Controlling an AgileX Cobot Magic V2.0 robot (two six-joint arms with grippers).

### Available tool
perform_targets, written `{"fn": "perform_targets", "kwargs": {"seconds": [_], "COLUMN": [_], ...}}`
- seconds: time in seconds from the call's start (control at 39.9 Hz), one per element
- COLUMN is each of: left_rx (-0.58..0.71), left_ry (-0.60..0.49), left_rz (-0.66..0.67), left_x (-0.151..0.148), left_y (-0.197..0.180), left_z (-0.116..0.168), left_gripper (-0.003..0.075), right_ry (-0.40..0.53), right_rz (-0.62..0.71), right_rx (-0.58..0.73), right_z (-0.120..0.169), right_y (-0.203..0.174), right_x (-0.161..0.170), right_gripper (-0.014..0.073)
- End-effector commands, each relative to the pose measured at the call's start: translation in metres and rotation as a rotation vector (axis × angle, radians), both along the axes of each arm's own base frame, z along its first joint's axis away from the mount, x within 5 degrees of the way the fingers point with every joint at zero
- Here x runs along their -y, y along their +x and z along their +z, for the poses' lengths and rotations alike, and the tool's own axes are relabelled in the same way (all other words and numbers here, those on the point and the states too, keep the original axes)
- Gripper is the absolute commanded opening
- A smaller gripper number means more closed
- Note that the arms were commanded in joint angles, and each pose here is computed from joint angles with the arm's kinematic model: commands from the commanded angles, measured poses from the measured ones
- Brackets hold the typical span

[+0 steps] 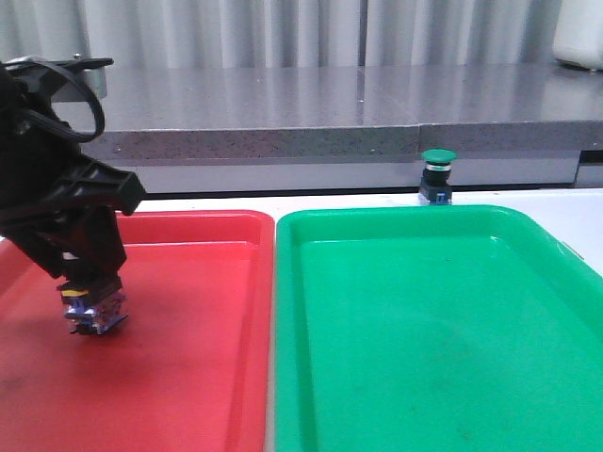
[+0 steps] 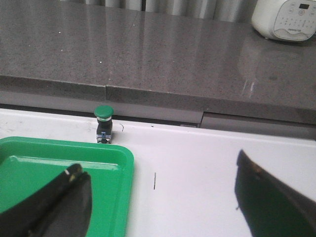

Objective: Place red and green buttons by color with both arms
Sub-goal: 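Carry the red button into the red tray and lower it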

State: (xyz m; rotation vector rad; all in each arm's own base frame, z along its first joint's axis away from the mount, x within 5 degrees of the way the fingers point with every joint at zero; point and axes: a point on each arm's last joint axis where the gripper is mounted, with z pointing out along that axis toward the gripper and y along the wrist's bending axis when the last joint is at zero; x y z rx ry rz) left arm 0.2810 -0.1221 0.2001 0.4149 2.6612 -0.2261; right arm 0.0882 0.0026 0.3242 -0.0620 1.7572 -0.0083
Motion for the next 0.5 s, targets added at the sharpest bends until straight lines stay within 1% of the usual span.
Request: {"fn": "perform_targets", "kwargs": {"seconds": [0.0,0.18,0.48], "left_rx": [0.104,0.101,0.089], "left_ry": [-0.059,-0.058,-0.053], "left_rz": [0.02,0.019,0.018], "left_x": [0.0038,0.0038,0.0035], "left_y": [0.0034,0.0032,0.0022], "left_z": [0.0191,0.019,0.0183], "left_gripper": [0.0064,0.0068,0.0146], "right_ry": [0.005,0.005,0.005], "right_rz": [-0.006,-0.006,-0.006], "right_rx": [0.098,0.098,0.098], "right_z": [0.0176,0.0176,0.0176], "right_y": [0.0017,0.0017,0.0017], "right_x": [0.0005,0.0005,0.0005], "right_gripper": [0.0608,0.0608,0.0608]}}
